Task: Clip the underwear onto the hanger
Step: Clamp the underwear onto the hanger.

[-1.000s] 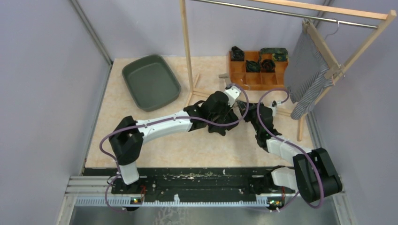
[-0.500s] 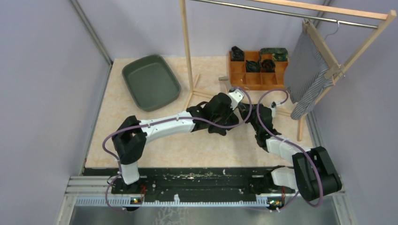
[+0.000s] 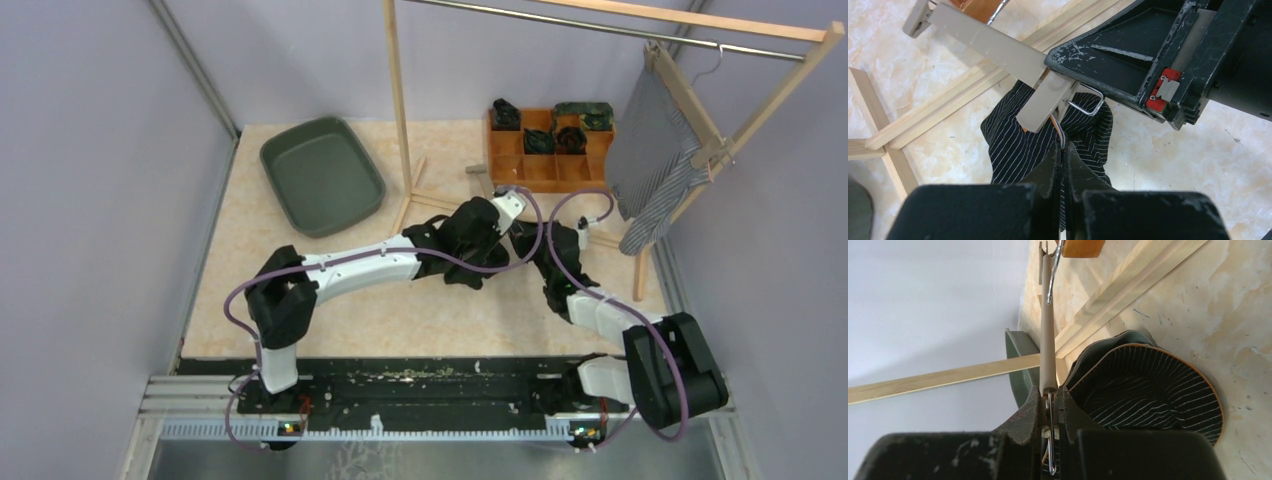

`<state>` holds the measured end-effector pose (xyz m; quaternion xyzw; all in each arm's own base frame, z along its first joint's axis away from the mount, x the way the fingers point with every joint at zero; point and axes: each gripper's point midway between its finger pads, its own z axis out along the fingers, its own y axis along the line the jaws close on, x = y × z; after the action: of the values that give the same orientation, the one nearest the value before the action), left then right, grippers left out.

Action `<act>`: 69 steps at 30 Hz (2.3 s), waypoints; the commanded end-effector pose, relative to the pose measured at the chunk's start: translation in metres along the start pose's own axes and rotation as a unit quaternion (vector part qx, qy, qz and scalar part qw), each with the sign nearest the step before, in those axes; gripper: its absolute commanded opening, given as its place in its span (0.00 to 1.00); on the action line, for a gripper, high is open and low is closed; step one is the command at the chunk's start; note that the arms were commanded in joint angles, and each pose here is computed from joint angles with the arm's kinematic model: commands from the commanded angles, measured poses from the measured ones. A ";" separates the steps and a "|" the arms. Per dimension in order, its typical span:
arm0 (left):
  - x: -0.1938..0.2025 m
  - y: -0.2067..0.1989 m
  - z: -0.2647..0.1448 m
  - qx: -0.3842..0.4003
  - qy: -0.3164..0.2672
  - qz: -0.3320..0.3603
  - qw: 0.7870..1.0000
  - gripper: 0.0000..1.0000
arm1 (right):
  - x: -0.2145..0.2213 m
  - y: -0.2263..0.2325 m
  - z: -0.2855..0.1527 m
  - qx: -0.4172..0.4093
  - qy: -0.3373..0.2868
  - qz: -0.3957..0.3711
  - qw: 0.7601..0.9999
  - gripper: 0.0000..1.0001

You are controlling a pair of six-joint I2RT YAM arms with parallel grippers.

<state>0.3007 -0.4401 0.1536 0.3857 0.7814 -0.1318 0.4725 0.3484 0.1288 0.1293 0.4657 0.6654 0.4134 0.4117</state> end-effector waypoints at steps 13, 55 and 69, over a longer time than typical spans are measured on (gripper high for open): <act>-0.010 -0.010 0.003 0.004 -0.005 0.009 1.000 0.00 | -0.005 0.036 0.003 -0.046 -0.007 0.008 0.999 0.00; -0.022 0.000 -0.045 -0.001 -0.033 -0.071 0.997 0.62 | -0.032 0.014 -0.036 -0.023 -0.036 -0.188 0.981 0.91; 0.013 0.028 -0.028 -0.022 -0.033 -0.172 0.984 0.84 | -0.008 0.018 -0.004 -0.017 0.076 -0.292 0.953 0.93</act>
<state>0.2889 -0.4025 0.1554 0.2754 0.8209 -0.1830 0.4657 0.3384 0.1143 0.1323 0.2535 0.7942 0.2948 0.4670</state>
